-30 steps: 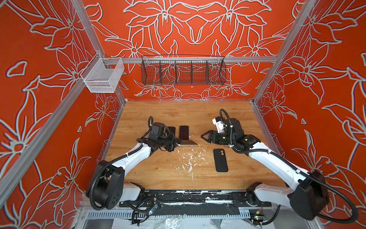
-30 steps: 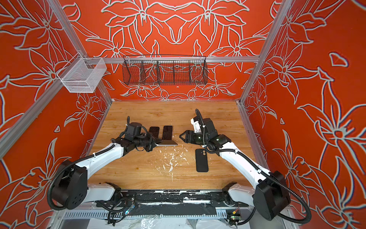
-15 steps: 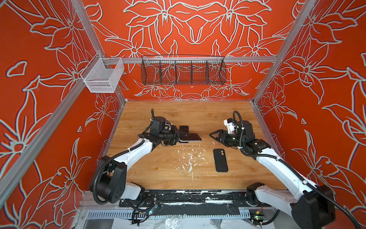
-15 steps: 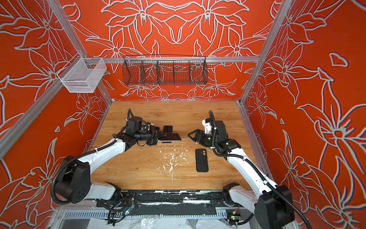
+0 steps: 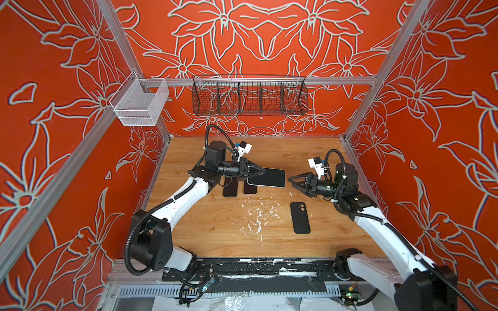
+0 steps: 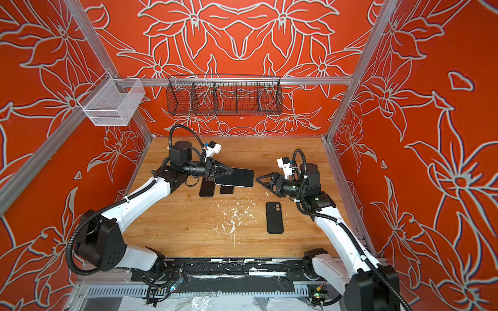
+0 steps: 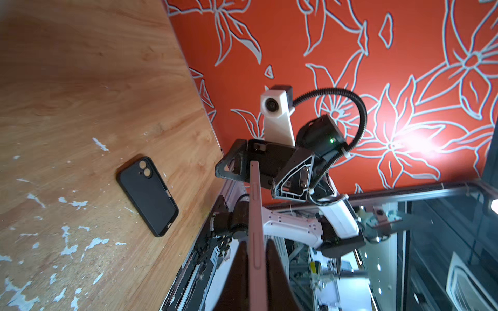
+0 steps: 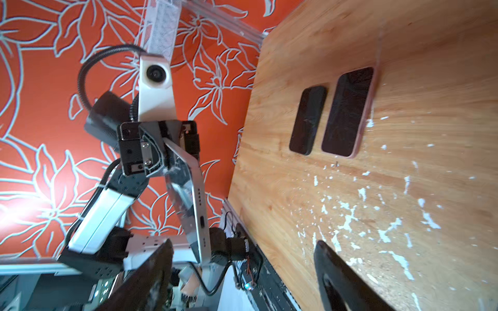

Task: Put the phone into the phone case
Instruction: 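Grip the far end of the silver-framed phone with the right gripper while the left holds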

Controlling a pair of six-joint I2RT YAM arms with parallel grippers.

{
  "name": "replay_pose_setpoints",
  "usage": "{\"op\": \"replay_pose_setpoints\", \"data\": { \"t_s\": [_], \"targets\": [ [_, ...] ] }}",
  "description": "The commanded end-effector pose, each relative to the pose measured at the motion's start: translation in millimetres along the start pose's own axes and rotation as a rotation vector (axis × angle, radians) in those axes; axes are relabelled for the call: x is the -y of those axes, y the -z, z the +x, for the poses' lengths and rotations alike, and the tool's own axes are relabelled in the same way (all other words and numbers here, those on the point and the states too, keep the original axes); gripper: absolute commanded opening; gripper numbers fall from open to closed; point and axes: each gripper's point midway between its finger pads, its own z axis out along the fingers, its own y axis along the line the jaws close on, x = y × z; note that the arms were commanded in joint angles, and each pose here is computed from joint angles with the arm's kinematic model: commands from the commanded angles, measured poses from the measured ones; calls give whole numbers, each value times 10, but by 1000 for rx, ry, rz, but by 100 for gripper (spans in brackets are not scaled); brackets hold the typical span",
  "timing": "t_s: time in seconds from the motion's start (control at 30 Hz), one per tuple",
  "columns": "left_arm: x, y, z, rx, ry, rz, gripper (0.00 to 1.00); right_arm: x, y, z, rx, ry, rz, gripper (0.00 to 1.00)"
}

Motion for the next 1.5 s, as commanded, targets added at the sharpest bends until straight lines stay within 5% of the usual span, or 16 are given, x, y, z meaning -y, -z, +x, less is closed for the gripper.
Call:
{"op": "replay_pose_setpoints", "data": {
  "t_s": [0.0, 0.87, 1.47],
  "targets": [
    [308, -49, 161, -113, -148, 108, 0, -348, 58, 110, -72, 68, -154, 82],
    [364, -405, -38, -128, -79, 245, 0, -527, 21, 318, -146, 82, -293, 48],
    [303, -407, 81, -158, -68, 224, 0, -640, -13, 158, -123, 110, -302, 28]
  ]
}}
